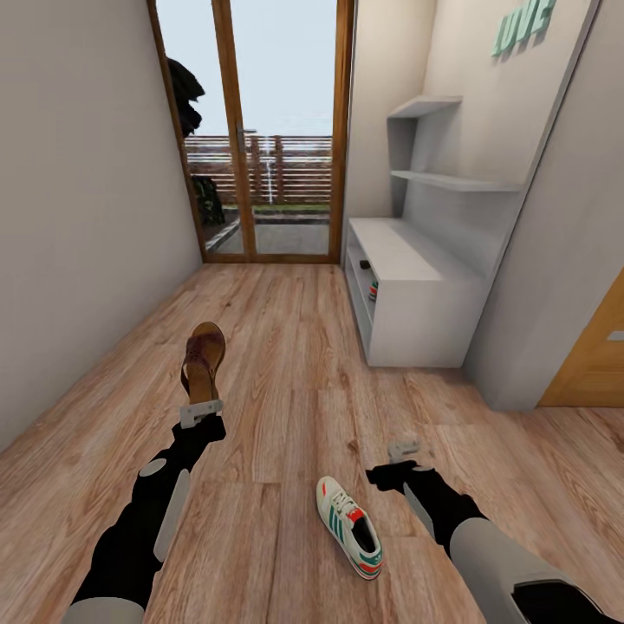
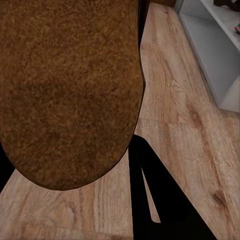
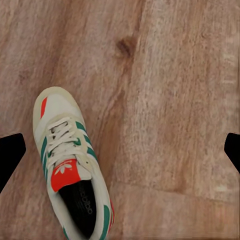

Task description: Pick up the two gym shoes and the two sandals from the corridor floor and place them onto the hallstand (shoe rack) in the corridor, making sure they are on the rack and not on the floor. Arrange them so the two gym shoes are next to each other and the two sandals are next to each other.

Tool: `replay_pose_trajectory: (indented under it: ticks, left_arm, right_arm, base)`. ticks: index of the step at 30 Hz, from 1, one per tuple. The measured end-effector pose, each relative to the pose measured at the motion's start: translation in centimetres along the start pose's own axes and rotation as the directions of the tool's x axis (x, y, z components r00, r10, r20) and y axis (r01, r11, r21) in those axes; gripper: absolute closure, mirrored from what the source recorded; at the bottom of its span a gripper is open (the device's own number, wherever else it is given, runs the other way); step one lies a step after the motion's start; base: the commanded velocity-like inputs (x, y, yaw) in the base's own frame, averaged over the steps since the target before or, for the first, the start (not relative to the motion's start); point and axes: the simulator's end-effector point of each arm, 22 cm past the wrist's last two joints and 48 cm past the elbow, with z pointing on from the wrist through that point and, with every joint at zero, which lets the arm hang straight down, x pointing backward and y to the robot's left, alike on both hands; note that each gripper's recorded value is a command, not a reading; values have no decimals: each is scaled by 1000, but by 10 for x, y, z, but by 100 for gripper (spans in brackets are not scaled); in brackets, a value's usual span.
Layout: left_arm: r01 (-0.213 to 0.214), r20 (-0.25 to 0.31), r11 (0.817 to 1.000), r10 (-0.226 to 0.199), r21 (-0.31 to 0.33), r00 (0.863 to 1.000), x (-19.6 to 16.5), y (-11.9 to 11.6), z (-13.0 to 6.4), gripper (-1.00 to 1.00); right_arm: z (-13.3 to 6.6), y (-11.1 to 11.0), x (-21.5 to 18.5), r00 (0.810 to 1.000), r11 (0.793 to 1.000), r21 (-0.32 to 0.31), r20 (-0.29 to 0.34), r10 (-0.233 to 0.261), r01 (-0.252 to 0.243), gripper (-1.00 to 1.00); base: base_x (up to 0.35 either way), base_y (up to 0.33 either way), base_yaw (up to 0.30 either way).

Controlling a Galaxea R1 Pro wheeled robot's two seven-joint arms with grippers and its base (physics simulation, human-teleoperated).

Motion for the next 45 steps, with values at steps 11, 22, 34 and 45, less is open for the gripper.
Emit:
replay_pose_trajectory:
  ticks: [11,22,34,45]
  left_arm:
    - [0,0,1000,0,0,1000,0,0,0,100]
    - [0,-2,1000,0,0,1000,1,0,0,100]
    - [-10,-59,1000,10,5,998,35,-1,12,100]
    - [-11,-80,1000,11,3,997,47,0,16,100]
  right_arm:
    - [4,-3,56,983,990,9,-123,-138,140,-100]
    - [5,-2,64,977,986,7,-138,-164,166,-100]
    - [21,0,92,969,987,-9,-189,-160,162,-100]
    - [26,1,103,965,987,-15,-208,-159,159,-100]
  base:
    - [0,0,0]
    - [0,0,6]
    - [0,0,131]
    - [0,0,53]
